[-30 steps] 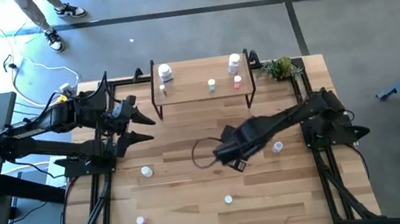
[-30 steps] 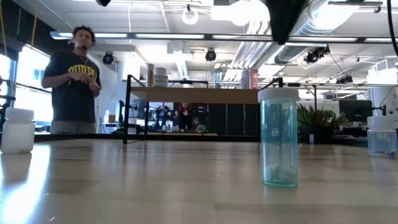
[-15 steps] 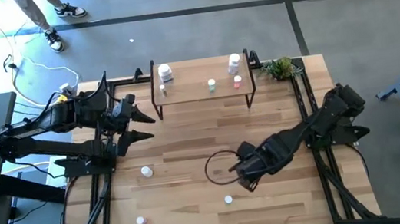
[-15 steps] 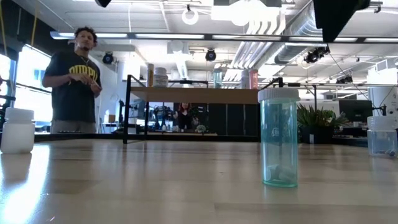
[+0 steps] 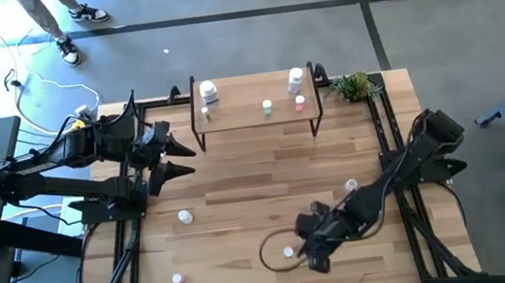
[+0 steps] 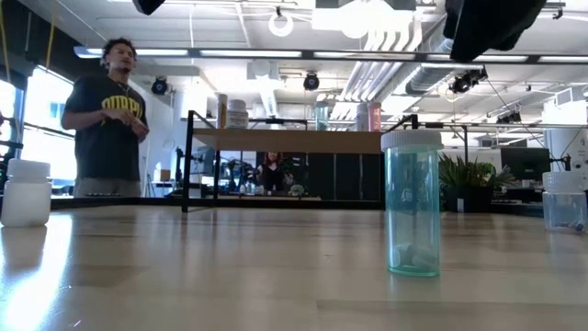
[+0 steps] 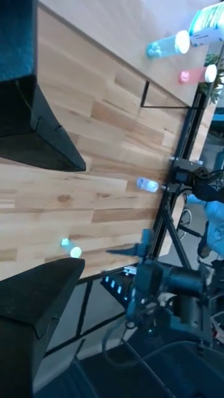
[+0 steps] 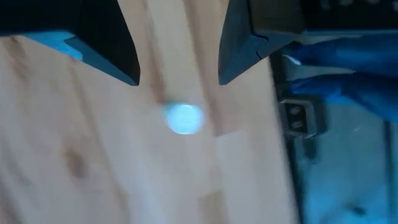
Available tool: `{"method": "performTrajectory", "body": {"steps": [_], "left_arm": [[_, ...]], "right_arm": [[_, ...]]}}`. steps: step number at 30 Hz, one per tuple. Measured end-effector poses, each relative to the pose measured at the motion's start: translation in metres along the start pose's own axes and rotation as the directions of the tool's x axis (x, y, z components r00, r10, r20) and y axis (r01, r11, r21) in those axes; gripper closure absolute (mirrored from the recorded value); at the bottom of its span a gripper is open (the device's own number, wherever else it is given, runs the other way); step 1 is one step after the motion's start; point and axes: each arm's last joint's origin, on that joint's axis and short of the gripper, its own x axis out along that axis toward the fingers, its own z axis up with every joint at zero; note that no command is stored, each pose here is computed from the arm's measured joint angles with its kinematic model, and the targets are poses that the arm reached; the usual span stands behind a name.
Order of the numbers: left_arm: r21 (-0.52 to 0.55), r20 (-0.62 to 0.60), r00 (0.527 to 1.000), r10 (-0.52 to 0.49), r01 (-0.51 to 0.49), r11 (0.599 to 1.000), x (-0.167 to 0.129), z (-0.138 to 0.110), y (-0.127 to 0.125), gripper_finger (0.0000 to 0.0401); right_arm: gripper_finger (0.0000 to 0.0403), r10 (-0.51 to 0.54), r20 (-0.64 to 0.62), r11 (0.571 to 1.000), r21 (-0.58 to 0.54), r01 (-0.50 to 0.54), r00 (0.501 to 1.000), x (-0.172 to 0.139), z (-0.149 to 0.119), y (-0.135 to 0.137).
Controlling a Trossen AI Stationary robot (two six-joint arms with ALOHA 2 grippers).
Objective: Pick and place medicine bottles onto shelf by color
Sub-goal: Put the blue pill bottle on the shelf
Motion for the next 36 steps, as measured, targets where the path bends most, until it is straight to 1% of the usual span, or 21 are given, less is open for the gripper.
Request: {"method": "performTrajectory", "body": {"steps": [2, 6, 9, 12, 16, 22, 27, 36], "left_arm": [[-0.012, 0.0, 1.0, 0.001, -0.001, 1.0, 0.0, 0.0, 0.0, 0.0172], [-0.045, 0.004, 1.0, 0.013, -0.013, 0.999, 0.0, 0.0, 0.0, 0.0172], [-0.062, 0.009, 0.999, 0.035, -0.035, 0.997, 0.0, 0.0, 0.001, 0.0172], [-0.071, 0.016, 0.998, 0.059, -0.058, 0.996, 0.0, 0.0, 0.002, 0.0172], [-0.087, 0.016, 0.998, 0.062, -0.06, 0.994, 0.0, 0.0, 0.002, 0.0172], [-0.108, 0.015, 0.998, 0.062, -0.06, 0.992, 0.0, 0.0, 0.002, 0.0172], [-0.108, 0.011, 0.998, 0.063, -0.061, 0.992, 0.0, 0.0, 0.002, 0.0172], [-0.098, 0.012, 0.997, 0.076, -0.075, 0.992, 0.0, 0.0, 0.002, 0.0172]], "right_arm": [[0.0192, 0.036, 0.043, 0.998, -0.054, -0.034, 0.998, 0.007, -0.006, 0.002], [0.0192, 0.04, 0.18, 0.991, -0.13, -0.016, 0.983, 0.017, -0.013, 0.003], [0.0192, 0.027, 0.226, 0.986, -0.169, 0.011, 0.974, 0.022, -0.016, -0.001], [0.0192, 0.062, 0.264, 0.981, -0.194, -0.009, 0.963, 0.029, -0.019, -0.003], [0.0192, 0.103, 0.306, 0.97, -0.242, -0.027, 0.946, 0.039, -0.021, -0.003], [0.0192, 0.071, 0.279, 0.954, -0.3, 0.017, 0.958, 0.061, -0.024, -0.001], [0.0192, 0.031, 0.272, 0.952, -0.303, 0.055, 0.962, 0.075, -0.026, -0.004], [0.0192, 0.029, 0.234, 0.949, -0.312, 0.047, 0.972, 0.086, -0.031, -0.006]]}}
